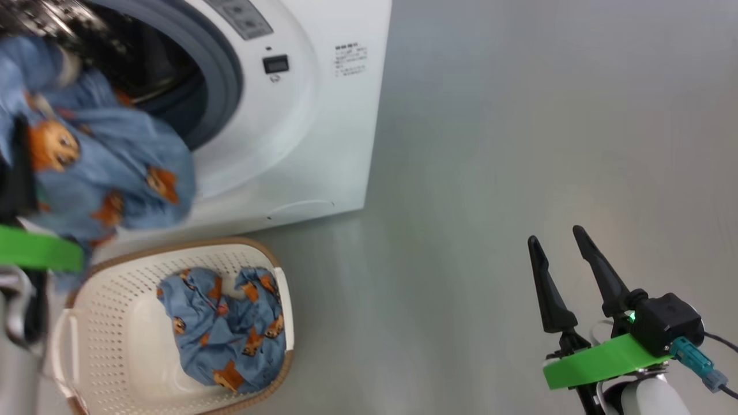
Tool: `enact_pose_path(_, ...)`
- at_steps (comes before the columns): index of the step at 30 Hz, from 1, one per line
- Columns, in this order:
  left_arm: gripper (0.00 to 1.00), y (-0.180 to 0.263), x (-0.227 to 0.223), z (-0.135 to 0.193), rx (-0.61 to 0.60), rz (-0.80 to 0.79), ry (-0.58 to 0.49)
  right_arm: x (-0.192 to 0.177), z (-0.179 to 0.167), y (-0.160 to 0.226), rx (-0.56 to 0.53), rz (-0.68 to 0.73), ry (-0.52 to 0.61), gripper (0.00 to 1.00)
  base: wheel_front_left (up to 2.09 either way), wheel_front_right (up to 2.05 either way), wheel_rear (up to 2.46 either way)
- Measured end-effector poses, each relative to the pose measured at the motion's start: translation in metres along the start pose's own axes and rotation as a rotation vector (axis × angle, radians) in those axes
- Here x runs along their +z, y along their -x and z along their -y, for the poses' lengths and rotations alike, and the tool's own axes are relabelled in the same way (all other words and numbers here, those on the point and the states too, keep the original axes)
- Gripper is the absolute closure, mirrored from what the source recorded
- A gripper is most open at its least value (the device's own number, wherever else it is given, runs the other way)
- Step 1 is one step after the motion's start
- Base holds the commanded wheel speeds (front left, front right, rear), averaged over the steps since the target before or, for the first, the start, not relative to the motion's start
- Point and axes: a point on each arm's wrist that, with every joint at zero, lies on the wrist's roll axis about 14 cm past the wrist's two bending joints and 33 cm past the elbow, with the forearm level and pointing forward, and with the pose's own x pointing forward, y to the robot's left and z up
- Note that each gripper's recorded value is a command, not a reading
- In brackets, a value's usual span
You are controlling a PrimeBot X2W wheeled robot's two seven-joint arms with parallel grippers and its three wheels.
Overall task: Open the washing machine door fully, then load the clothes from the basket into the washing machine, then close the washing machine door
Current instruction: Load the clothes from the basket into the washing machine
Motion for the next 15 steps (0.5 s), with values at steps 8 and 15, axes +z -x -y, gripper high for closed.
enact_pose_path(8,1.0,-0.052,-0.011,-0.001,-0.049,-0.014,-0.015,-0.009,0.004,-0.015,-0.006,-0.014,0.002,0.0,0.0,0.0,0.0)
enact_pose_path(15,1.0,-0.091,-0.036,-0.002,-0.063,-0.059,0.023,-0.03,0.01,-0.023,-0.018,-0.061,0.002,0.0,0.0,0.0,0.0)
